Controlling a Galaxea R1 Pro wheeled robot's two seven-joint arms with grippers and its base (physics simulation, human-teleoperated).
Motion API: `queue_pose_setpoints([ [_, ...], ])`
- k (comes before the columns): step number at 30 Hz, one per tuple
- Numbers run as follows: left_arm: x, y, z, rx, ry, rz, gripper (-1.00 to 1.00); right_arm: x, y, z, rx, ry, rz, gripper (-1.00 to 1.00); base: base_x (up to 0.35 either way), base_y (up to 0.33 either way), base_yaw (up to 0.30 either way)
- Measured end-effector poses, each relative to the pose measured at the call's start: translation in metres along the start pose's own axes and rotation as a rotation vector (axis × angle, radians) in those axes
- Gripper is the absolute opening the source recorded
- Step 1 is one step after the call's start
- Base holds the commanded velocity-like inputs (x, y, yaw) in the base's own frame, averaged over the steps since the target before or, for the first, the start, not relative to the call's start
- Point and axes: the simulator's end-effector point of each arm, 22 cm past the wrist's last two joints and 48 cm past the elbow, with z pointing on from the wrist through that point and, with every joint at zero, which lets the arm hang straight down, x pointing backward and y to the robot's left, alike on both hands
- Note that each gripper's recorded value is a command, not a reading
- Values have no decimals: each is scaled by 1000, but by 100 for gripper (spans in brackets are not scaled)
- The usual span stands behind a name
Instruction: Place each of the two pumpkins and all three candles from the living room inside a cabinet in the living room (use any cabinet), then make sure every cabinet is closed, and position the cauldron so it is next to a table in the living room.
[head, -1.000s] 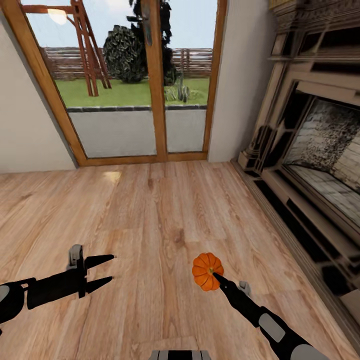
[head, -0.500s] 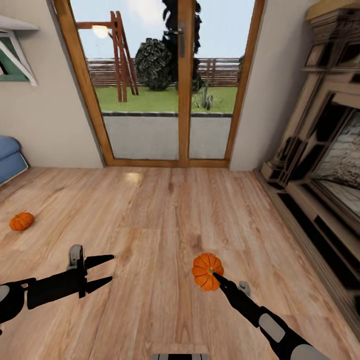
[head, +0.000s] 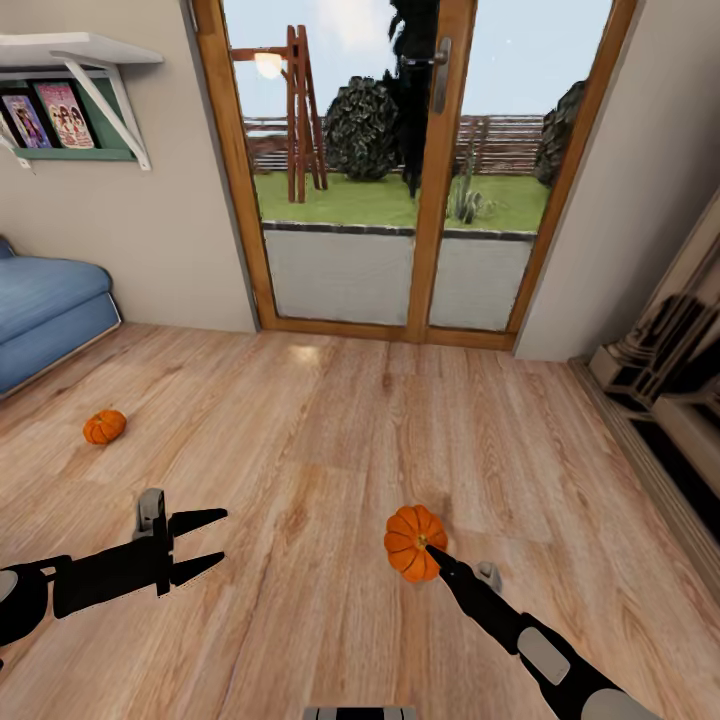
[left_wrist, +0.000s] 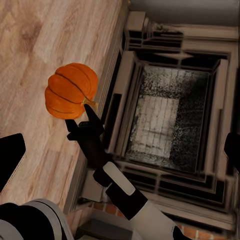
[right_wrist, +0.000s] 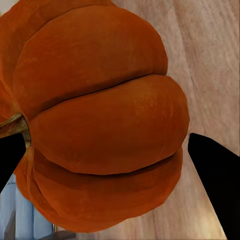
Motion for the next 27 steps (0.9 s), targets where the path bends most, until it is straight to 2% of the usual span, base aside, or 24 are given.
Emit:
queue_pose_setpoints([
  [8, 0, 0, 0, 0, 1, 0, 100, -1, 0, 0, 1, -1, 0, -100, 314, 103, 16],
  [27, 2, -3, 0, 2, 2, 5, 100, -3, 4, 0, -5, -5, -5, -100, 334, 4, 66],
])
